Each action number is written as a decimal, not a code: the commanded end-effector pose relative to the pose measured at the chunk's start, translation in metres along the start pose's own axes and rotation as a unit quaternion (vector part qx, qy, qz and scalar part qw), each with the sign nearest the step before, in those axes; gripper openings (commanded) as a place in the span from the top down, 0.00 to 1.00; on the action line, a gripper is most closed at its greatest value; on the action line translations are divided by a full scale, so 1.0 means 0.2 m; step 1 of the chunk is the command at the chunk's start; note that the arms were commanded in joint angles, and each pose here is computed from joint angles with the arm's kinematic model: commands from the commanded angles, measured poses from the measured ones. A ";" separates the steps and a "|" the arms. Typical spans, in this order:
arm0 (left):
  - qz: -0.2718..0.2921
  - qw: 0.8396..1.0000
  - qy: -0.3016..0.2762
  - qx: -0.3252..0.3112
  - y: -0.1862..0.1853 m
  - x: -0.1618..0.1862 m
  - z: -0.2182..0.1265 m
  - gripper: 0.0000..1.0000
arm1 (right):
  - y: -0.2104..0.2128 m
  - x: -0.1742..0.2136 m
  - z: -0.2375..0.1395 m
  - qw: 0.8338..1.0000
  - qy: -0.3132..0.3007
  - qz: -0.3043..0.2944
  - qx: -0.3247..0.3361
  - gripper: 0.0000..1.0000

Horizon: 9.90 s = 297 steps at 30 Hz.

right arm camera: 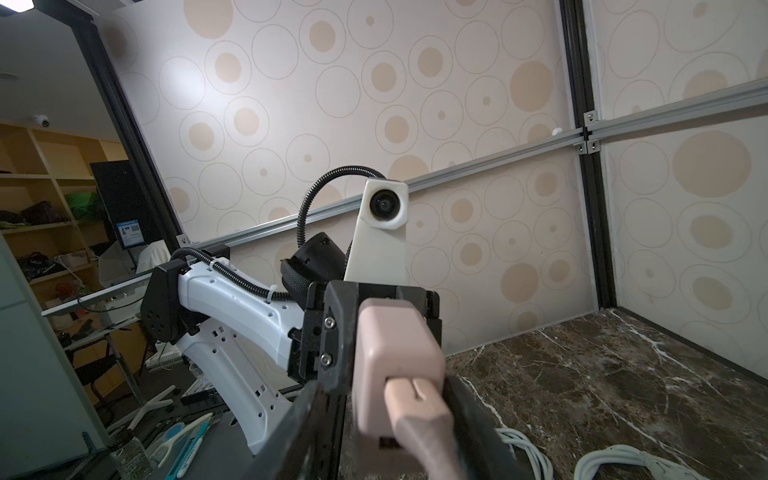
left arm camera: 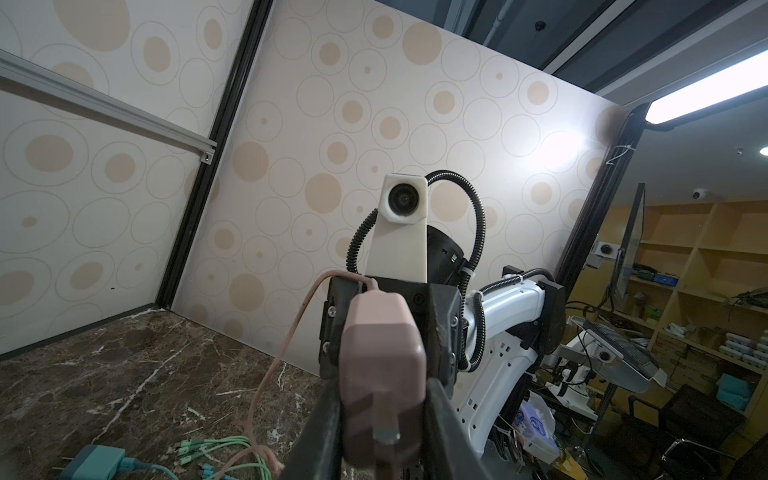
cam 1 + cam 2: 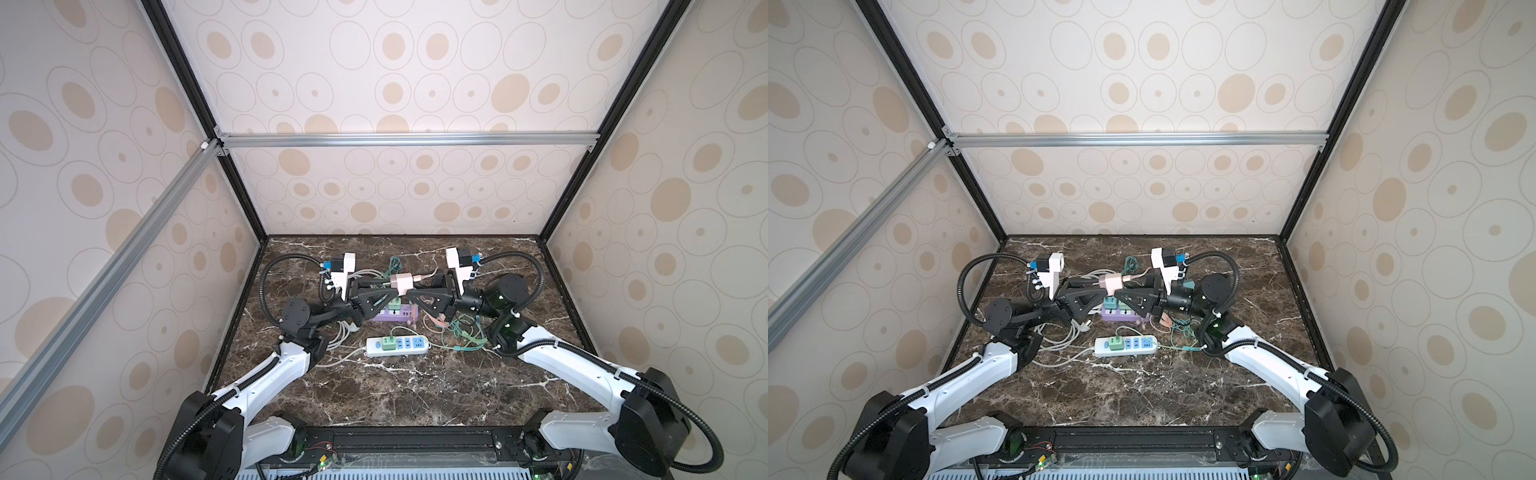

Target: Insert the plug

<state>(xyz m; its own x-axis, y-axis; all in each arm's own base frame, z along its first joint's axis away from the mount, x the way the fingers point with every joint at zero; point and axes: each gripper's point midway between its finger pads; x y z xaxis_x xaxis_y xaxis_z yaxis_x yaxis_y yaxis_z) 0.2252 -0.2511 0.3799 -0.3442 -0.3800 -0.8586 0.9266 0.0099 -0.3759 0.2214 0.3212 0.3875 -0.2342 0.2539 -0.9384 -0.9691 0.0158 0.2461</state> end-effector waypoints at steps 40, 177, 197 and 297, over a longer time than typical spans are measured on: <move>0.030 0.999 0.024 -0.035 0.03 0.05 -0.02 0.54 | 0.05 -0.07 0.03 0.998 0.027 -0.061 0.022 0.86; -0.213 0.806 0.212 -0.511 0.78 1.25 -0.94 0.57 | -0.58 1.36 -0.43 0.699 0.375 0.206 0.573 0.96; -0.217 0.807 0.216 -0.504 0.78 1.27 -0.93 0.64 | -0.61 1.40 -0.45 0.670 0.400 0.201 0.592 0.98; -0.147 0.815 0.221 -0.515 0.86 0.84 -0.72 0.64 | 0.06 1.12 -0.30 0.834 0.449 0.208 0.245 0.44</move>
<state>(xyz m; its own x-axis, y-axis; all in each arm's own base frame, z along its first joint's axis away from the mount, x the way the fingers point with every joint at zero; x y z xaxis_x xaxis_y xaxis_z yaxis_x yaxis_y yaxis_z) 0.2968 -0.1824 0.0997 -0.7936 -0.1476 -0.5902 0.2267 0.8286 -0.5119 0.1672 0.3082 0.1347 -0.7871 -0.4548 -0.4167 -0.6067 0.6929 0.3896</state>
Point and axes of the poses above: each gripper's point midway between its finger pads, its own z axis out along the fingers, its own y axis along the line the jaws close on, x = y × z
